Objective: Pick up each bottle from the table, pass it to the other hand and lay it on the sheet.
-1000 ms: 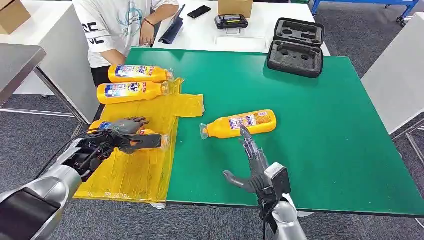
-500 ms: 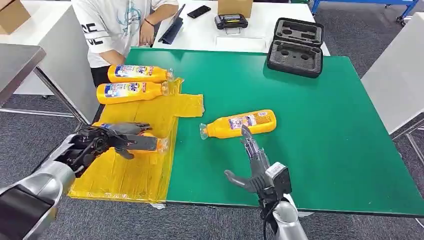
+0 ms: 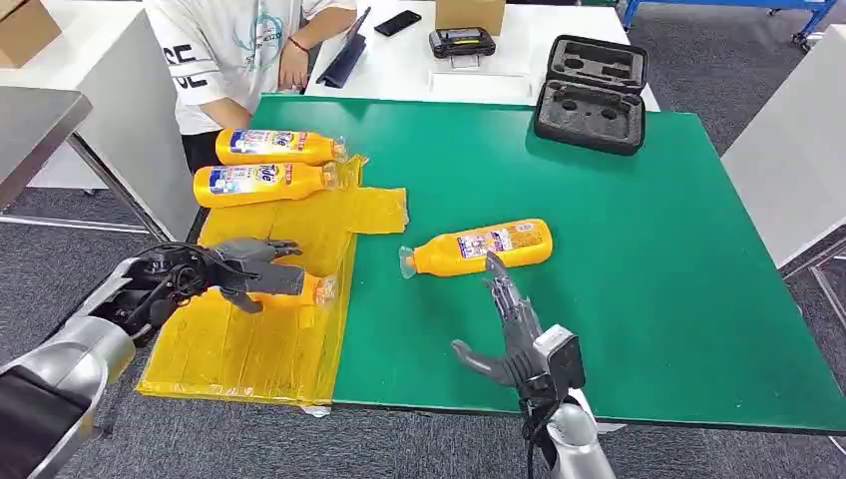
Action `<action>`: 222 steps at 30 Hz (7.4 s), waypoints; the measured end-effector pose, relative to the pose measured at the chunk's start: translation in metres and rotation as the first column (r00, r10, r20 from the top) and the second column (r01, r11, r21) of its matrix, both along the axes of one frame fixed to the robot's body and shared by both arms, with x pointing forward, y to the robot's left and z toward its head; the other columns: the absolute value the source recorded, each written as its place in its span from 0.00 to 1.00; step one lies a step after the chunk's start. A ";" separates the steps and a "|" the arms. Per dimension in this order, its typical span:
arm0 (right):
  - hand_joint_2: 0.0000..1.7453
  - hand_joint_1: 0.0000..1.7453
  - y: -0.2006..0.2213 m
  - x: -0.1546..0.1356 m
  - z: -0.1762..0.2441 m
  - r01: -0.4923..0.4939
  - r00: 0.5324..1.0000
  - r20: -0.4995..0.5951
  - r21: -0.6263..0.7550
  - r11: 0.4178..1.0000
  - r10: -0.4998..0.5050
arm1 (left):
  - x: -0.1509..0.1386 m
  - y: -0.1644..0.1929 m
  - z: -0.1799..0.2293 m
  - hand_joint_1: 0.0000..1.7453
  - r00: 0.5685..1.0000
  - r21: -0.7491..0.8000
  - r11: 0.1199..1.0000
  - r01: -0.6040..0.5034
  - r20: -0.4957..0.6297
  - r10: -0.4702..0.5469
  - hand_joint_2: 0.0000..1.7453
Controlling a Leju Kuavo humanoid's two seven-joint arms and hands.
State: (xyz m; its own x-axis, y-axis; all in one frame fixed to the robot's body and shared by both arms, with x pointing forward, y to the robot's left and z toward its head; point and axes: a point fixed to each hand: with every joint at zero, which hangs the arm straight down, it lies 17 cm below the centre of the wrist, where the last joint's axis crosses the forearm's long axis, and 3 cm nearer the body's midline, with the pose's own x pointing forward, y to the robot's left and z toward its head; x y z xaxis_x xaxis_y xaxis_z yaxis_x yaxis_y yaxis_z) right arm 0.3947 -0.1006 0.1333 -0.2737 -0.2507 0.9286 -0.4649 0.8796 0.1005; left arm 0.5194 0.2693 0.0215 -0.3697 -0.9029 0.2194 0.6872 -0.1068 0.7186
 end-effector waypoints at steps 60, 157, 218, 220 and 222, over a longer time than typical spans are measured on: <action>1.00 0.00 -0.060 0.135 0.022 0.273 0.962 0.204 -0.674 0.686 -0.183 | -0.123 -0.097 0.213 0.00 0.762 -0.964 0.103 0.245 0.257 0.595 1.00; 1.00 0.00 -0.128 0.173 -0.091 -0.146 0.980 -0.160 -0.982 0.121 -0.119 | -0.131 -0.125 0.210 0.00 0.747 -0.968 -0.014 0.251 0.185 0.638 1.00; 1.00 0.00 -0.118 0.152 -0.129 -0.137 0.987 -0.126 -0.985 -0.108 -0.102 | -0.146 -0.132 0.202 0.00 0.804 -0.978 -0.040 0.206 0.146 0.576 1.00; 1.00 0.00 -0.110 0.151 -0.128 -0.132 0.989 -0.123 -0.985 -0.111 -0.082 | -0.146 -0.132 0.202 0.00 0.804 -0.978 -0.040 0.206 0.146 0.576 1.00; 1.00 0.00 -0.101 0.150 -0.128 -0.129 0.991 -0.123 -0.986 -0.104 -0.060 | -0.146 -0.132 0.202 0.00 0.805 -0.978 -0.040 0.205 0.145 0.575 1.00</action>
